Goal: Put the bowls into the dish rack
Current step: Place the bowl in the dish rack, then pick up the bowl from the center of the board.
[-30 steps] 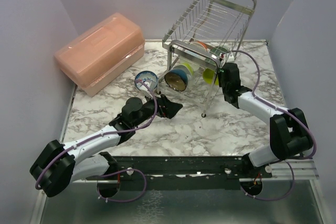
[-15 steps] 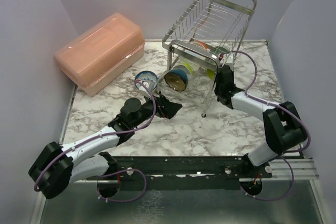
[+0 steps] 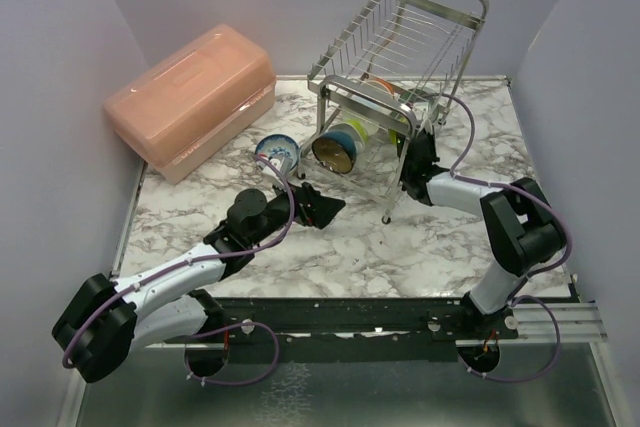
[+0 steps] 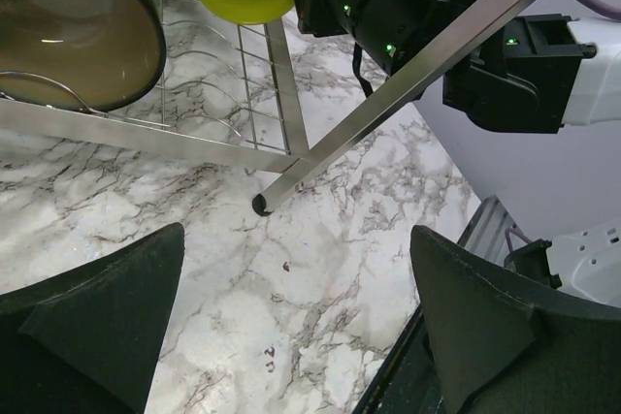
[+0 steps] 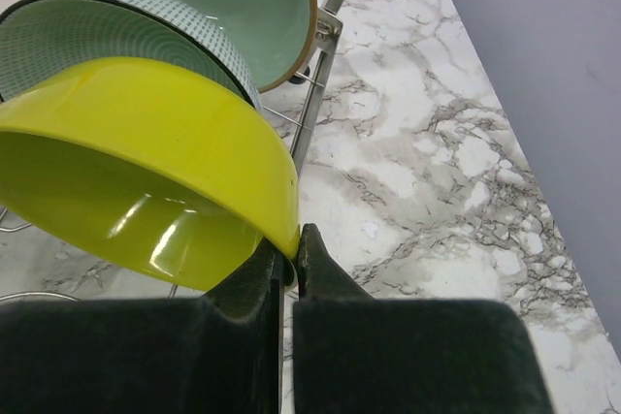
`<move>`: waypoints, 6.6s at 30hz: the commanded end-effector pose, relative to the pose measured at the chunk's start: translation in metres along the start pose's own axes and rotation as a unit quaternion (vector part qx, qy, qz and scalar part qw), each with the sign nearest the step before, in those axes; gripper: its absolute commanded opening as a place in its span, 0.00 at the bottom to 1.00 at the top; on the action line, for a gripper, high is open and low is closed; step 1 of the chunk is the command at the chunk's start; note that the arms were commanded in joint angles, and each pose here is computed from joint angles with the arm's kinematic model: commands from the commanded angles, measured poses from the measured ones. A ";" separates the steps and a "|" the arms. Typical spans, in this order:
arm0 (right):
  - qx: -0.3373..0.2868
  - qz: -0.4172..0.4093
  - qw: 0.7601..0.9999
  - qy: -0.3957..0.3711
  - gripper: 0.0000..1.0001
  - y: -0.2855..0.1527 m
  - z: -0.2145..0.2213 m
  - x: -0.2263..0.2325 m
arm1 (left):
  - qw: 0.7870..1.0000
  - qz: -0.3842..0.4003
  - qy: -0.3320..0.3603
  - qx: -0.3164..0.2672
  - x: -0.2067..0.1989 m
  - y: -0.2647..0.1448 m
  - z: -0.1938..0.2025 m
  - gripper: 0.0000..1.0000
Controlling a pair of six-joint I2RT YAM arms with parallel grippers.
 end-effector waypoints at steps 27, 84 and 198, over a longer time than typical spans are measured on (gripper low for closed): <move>0.046 -0.101 0.993 -0.028 0.09 -0.006 0.012 0.042 | 1.000 -0.013 0.000 -0.017 0.005 -0.007 -0.002 0.98; 0.076 -0.161 0.964 0.200 1.00 -0.058 0.036 -0.008 | 0.986 -0.165 -0.019 -0.003 0.050 -0.018 -0.006 0.99; 0.119 -0.505 0.788 0.331 1.00 -0.210 0.031 -0.059 | 0.994 -0.063 0.017 -0.086 0.050 -0.041 -0.053 0.00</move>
Point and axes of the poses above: each gripper's point midway between its finger pads, its own y axis out along the fingers, its own x axis along the line the jaws close on, z = x × y, the point moved 6 cm from there along -y, back along the fingers, and after that the axes turned 4 degrees about -y, right-handed, at the moved point
